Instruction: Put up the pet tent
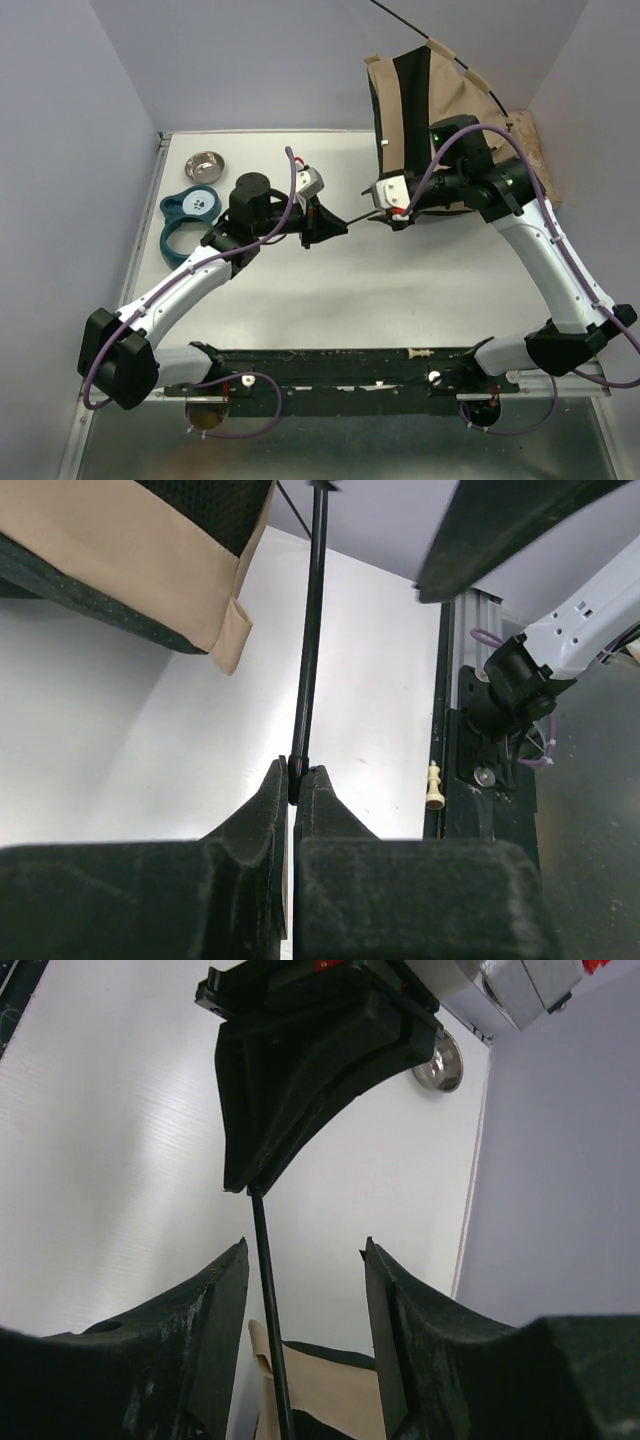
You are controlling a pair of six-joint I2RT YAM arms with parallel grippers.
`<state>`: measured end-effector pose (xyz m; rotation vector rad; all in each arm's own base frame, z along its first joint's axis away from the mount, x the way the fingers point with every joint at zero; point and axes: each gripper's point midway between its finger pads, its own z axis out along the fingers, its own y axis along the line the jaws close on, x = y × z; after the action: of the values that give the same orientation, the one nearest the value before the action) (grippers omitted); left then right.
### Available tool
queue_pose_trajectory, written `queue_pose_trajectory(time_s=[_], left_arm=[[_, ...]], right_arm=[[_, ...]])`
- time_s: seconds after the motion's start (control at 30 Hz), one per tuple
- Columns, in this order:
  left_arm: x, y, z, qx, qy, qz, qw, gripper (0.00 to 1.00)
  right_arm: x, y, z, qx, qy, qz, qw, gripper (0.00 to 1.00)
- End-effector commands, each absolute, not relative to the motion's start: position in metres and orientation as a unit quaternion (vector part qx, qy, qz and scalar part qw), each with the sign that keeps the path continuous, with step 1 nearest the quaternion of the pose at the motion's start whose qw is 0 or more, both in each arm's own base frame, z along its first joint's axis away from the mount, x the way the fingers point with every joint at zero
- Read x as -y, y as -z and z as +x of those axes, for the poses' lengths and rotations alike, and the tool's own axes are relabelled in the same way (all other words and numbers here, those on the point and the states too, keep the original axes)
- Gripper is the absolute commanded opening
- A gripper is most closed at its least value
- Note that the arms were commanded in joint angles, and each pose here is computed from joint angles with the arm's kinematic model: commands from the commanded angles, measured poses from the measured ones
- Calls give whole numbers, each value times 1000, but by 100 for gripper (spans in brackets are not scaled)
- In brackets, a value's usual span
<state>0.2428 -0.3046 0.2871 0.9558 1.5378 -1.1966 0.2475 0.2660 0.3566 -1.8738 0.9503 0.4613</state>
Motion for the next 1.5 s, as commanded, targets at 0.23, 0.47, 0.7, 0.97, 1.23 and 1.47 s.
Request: queue_pose_trajectory(time_s=[0.23,0.47,0.7,0.97,1.23,1.47], left_arm=[[323,-306,254,-600,493,400,487,0],[335,-315,254,-590,500,405,488,0],[337,-315,252,-589,499,411,484,0],[286,-301,252,-574,458,380,562,99],[274,-264,237,-467,320,446,693,99],[338,-305,272,-371,262,384,804,99]], right_arm=[[-258,-312,254,-409,-179,-796,409,45],[-261,-301,259,-404,-175,-802,404,38],[-262,-298,261,-405,-169,-798,414,8],[-262,-317,258,-403,-171,-781,446,1],[-262,-330,256,-407,-178,-773,452,1],[-265,-337,260,-418,-184,-764,456,1]])
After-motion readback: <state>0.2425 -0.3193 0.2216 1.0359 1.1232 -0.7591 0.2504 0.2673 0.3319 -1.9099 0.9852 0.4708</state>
